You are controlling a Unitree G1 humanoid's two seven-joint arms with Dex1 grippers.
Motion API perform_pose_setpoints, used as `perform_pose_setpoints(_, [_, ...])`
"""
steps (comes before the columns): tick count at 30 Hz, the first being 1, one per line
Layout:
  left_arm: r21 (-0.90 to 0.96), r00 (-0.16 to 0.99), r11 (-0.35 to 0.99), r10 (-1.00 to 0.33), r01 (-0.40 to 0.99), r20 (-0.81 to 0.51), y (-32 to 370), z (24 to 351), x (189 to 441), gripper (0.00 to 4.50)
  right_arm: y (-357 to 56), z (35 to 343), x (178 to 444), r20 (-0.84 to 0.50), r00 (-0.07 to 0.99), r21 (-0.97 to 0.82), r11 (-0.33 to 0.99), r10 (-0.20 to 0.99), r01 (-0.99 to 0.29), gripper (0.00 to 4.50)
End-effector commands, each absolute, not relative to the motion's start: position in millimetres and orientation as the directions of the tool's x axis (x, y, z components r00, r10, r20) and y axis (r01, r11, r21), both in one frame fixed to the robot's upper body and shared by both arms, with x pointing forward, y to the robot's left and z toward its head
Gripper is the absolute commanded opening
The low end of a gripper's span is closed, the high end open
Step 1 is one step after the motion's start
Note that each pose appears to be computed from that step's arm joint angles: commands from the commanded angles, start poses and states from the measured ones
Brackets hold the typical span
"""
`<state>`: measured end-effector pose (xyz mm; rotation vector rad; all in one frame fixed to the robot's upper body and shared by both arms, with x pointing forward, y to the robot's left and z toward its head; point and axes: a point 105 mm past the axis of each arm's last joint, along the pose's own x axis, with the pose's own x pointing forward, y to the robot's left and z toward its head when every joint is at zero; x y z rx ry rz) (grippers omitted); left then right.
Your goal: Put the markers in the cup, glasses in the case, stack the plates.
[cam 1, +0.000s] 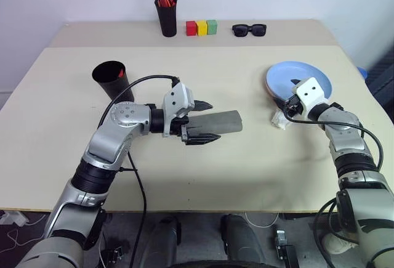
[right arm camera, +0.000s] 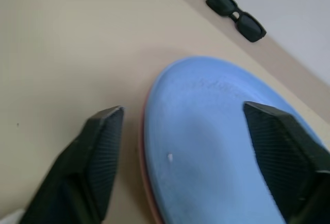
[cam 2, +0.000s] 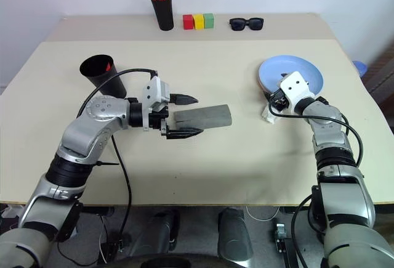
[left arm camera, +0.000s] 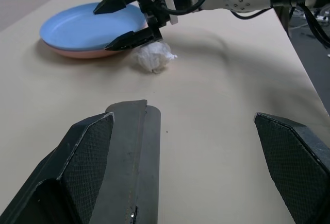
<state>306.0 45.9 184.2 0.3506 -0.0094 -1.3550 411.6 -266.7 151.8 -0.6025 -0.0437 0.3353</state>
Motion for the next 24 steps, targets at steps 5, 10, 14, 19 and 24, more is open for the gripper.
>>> perform_pose_setpoints(5, [0.246,0.193,0.142,-0.961,0.959,-0.199,49,183,299,4.5,-267,195,356,0.077,0.9,-0.312,0.867,0.43,-0.388,3.55])
perform_pose_setpoints(10, [0.24,0.192,0.143,-0.961,0.96,-0.196,48,182,301,4.5,-265,171,314,-0.058,0.884,-0.191,0.864,0.463,-0.465,3.55])
perform_pose_setpoints(14, [0.237,0.185,0.138,-0.964,0.962,-0.19,45,182,302,4.5,-261,154,310,-0.113,0.885,-0.154,0.872,0.451,-0.464,3.55])
perform_pose_setpoints(19, [0.242,0.189,0.142,-0.964,0.96,-0.185,45,185,302,4.5,-257,136,323,-0.141,0.887,-0.133,0.879,0.441,-0.458,3.55])
perform_pose_setpoints(24, [0.245,0.21,0.162,-0.96,0.956,-0.185,50,186,302,4.5,-257,117,336,-0.181,0.885,-0.148,0.878,0.429,-0.455,3.55])
